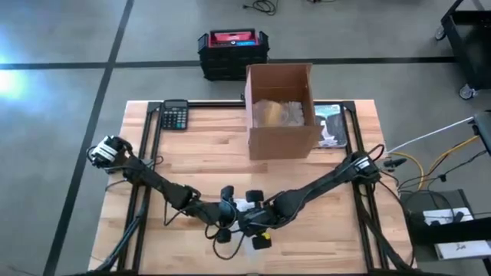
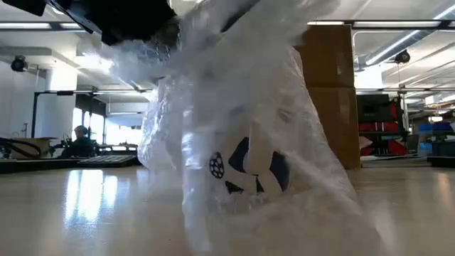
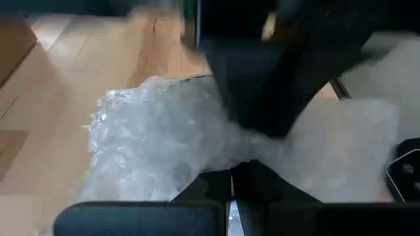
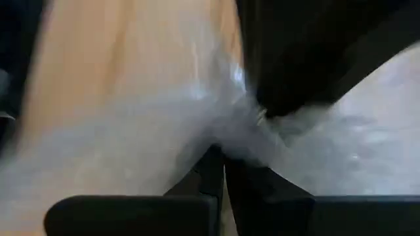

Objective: Wrap mug
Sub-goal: Wrap the blue patterned mug with the transparent bubble wrap

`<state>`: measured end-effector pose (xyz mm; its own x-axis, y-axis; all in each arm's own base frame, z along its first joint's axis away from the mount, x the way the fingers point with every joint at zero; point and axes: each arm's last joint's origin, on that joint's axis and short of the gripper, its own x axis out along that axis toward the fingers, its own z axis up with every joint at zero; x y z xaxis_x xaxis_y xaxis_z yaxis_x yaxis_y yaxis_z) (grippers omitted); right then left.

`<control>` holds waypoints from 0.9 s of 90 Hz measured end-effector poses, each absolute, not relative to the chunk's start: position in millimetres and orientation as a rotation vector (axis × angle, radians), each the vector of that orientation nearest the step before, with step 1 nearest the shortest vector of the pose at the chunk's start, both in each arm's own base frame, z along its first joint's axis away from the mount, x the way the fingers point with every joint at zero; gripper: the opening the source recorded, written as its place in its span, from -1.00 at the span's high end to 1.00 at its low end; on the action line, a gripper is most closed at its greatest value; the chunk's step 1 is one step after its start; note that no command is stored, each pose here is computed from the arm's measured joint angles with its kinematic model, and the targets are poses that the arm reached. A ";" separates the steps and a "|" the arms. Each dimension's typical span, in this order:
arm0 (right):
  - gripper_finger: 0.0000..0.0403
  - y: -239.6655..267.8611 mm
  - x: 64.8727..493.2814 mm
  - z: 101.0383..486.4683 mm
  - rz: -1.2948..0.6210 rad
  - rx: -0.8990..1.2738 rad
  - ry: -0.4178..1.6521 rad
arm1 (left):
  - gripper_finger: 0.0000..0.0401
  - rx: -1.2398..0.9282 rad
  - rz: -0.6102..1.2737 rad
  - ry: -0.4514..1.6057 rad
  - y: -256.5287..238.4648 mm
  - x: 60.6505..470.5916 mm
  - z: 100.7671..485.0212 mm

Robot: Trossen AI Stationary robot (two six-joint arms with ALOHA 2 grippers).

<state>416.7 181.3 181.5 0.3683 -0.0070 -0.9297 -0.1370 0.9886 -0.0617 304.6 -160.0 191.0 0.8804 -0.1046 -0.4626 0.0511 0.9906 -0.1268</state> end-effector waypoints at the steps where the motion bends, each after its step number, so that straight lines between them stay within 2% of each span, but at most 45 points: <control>1: 0.99 181.1 417.0 179.9 0.079 -0.137 1.195 | 0.99 -0.113 -0.083 0.486 -160.0 304.4 191.8; 21: 0.99 180.7 419.1 171.9 0.060 -0.129 1.209 | 0.99 -0.131 -0.087 0.492 -154.4 291.0 213.9; 35: 0.99 180.8 419.1 172.4 0.067 -0.125 1.210 | 1.00 -0.145 -0.070 0.577 -151.2 270.5 226.0; 54: 0.99 179.5 419.5 173.4 0.082 -0.141 1.206 | 1.00 -0.166 -0.098 0.610 -162.9 258.4 207.2; 81: 0.99 178.7 420.7 173.7 0.084 -0.141 1.197 | 1.00 -0.119 -0.186 0.369 -180.4 286.9 196.8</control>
